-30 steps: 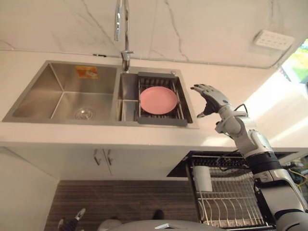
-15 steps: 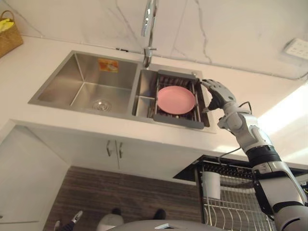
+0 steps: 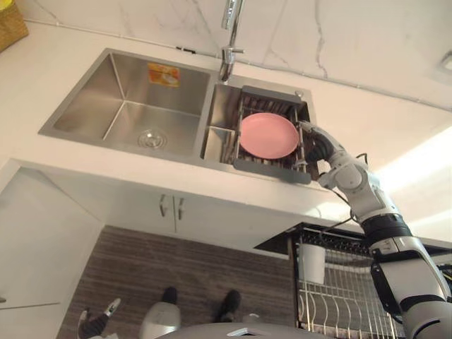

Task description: Walk over to the sink, pick up the cup, carry it to the dishwasher, place the cup inside the dishwasher, then close the dishwasher door

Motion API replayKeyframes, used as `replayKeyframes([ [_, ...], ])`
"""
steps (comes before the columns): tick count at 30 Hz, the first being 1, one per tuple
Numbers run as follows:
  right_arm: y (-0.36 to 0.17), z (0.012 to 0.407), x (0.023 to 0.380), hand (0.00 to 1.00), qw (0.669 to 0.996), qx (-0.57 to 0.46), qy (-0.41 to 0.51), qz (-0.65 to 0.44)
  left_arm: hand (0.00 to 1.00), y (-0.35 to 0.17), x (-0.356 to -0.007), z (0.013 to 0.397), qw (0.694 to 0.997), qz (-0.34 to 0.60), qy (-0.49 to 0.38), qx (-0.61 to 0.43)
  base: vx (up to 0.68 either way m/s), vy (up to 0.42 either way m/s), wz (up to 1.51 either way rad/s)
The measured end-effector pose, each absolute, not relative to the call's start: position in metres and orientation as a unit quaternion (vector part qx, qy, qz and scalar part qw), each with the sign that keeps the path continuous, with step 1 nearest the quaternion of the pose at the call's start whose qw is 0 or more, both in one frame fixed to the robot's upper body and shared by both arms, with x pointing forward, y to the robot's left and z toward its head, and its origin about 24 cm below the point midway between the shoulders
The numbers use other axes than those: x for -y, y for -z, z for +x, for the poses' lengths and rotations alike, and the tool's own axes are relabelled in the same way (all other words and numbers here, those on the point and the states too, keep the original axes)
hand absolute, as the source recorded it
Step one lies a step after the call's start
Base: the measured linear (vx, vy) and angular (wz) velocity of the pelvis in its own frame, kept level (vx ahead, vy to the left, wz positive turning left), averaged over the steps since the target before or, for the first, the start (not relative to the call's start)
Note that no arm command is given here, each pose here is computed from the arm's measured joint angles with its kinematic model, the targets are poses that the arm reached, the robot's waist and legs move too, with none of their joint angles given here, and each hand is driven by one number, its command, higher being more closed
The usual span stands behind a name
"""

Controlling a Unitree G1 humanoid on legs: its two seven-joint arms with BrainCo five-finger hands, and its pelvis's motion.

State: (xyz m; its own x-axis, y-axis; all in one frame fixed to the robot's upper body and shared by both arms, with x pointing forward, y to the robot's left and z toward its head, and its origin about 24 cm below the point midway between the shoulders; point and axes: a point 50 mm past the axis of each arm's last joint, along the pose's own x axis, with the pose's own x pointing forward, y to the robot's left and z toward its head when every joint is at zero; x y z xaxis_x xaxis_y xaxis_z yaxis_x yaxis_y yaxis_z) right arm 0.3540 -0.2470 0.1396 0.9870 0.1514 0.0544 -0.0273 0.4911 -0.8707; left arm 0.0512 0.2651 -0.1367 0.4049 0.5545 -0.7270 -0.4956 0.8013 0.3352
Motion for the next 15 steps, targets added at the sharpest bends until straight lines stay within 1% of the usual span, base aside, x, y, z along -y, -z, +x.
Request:
replayKeyframes([
  [3, -0.140, 0.354, 0.252, 0.00, 0.870, 0.044, -0.057, -0.487, 0.00, 0.138, -0.263, 0.052, 0.836, 0.032, -0.308, -0.453, -0.03, 0.013, -0.02],
  [6, -0.145, 0.351, 0.267, 0.00, 0.878, 0.031, -0.030, -0.476, 0.00, 0.137, -0.262, 0.061, 0.840, 0.033, -0.306, -0.448, -0.05, 0.032, 0.09],
  [9, -0.141, 0.346, 0.279, 0.00, 0.874, 0.006, -0.019, -0.486, 0.00, 0.138, -0.259, 0.064, 0.840, 0.031, -0.303, -0.449, -0.02, 0.017, 0.11],
  [15, -0.145, 0.345, 0.277, 0.00, 0.845, 0.015, -0.005, -0.535, 0.00, 0.137, -0.262, 0.065, 0.839, 0.036, -0.309, -0.447, 0.04, 0.017, 0.03],
])
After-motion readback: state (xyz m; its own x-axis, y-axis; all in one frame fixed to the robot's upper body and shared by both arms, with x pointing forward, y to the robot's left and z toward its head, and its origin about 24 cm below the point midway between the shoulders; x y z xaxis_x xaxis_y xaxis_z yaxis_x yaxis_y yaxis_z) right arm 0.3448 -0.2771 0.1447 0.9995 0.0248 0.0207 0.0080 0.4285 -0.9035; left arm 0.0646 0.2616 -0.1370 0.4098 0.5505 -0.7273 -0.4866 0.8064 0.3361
